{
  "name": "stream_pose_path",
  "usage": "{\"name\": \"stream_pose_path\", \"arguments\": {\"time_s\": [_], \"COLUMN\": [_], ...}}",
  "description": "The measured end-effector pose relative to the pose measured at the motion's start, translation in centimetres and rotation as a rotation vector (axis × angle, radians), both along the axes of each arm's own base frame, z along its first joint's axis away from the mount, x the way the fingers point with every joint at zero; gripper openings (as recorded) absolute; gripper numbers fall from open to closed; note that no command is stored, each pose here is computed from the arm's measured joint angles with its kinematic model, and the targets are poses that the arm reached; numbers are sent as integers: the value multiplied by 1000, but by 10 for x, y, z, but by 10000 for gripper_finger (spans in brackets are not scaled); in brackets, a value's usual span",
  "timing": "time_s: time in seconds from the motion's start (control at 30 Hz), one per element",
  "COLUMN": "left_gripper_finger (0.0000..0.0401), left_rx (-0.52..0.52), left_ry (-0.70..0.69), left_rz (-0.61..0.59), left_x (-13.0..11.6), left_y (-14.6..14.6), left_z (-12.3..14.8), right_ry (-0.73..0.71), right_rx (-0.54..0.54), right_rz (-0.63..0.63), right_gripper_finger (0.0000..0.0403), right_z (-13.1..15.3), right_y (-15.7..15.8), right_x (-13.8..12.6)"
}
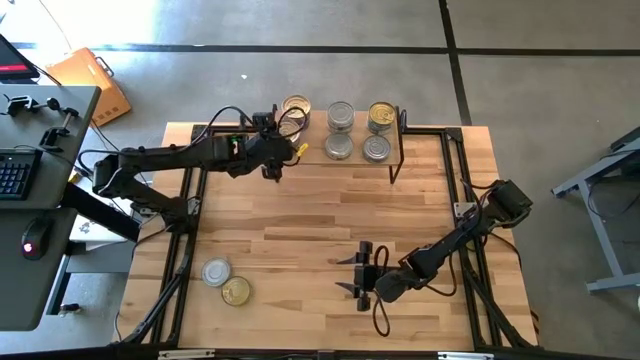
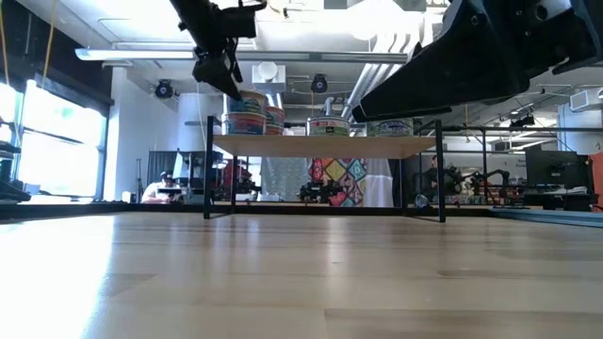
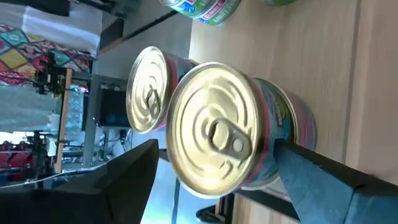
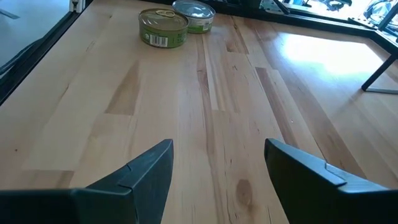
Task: Stack canned seafood by type on shelf
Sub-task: Stack the green white tuna can on top of the other green white tuna can on the shelf
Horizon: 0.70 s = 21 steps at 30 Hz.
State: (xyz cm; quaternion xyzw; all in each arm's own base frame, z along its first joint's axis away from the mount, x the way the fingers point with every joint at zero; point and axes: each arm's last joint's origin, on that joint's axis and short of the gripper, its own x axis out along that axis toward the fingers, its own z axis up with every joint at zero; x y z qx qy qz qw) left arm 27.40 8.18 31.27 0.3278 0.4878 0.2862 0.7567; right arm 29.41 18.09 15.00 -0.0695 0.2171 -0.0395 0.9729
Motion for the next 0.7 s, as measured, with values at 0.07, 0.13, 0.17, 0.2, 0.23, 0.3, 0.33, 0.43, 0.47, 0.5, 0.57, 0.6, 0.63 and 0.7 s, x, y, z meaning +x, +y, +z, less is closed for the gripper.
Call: {"name": "stream_pose_path", "arguments": {"time_s": [0.07, 0.13, 0.17, 0.2, 0.23, 0.3, 0.33, 0.43, 0.47, 0.5, 0.57, 0.6, 0.63, 0.7], "left_gripper_finger": [310, 310, 310, 310, 310, 310, 310, 310, 309, 308, 302, 298, 294, 284], "left_rx": [-3, -7, -8, -10, -18, -55, -81, -189, -226, -264, -339, -382, -425, -510], "left_ry": [21, 34, 33, 26, 18, -6, -25, -58, -65, -74, -76, -77, -70, -47], "left_rz": [4, 3, -1, 0, -5, -22, -35, -96, -117, -131, -143, -135, -122, -59], "left_x": [-2, -3, -3, -3, -3, -4, -5, -11, -14, -18, -28, -34, -40, -55], "left_y": [-4, -13, -19, -26, -34, -54, -66, -107, -123, -139, -169, -183, -195, -217], "left_z": [4, 9, 11, 14, 16, 18, 19, 14, 11, 9, 2, -2, -5, -13], "right_ry": [2, 2, 2, 3, 3, 3, 2, -2, -3, -3, -4, -5, -5, -5], "right_rx": [0, 0, -1, -1, -1, -1, -1, 2, 3, 3, 2, 1, 0, -2], "right_rz": [-1, -1, -1, -1, -1, -1, -1, -1, -1, -1, 0, 1, 2, 3], "right_gripper_finger": [245, 245, 245, 245, 245, 245, 245, 245, 245, 245, 245, 245, 245, 245], "right_z": [0, 0, 0, 0, 0, 0, 0, 0, 0, 0, 0, 1, 1, 1], "right_y": [0, 0, 0, 0, 0, 0, 0, 0, 0, 0, 0, 0, 0, 0], "right_x": [0, 0, 0, 0, 0, 0, 0, 0, 0, 0, 0, 0, 0, 0]}}
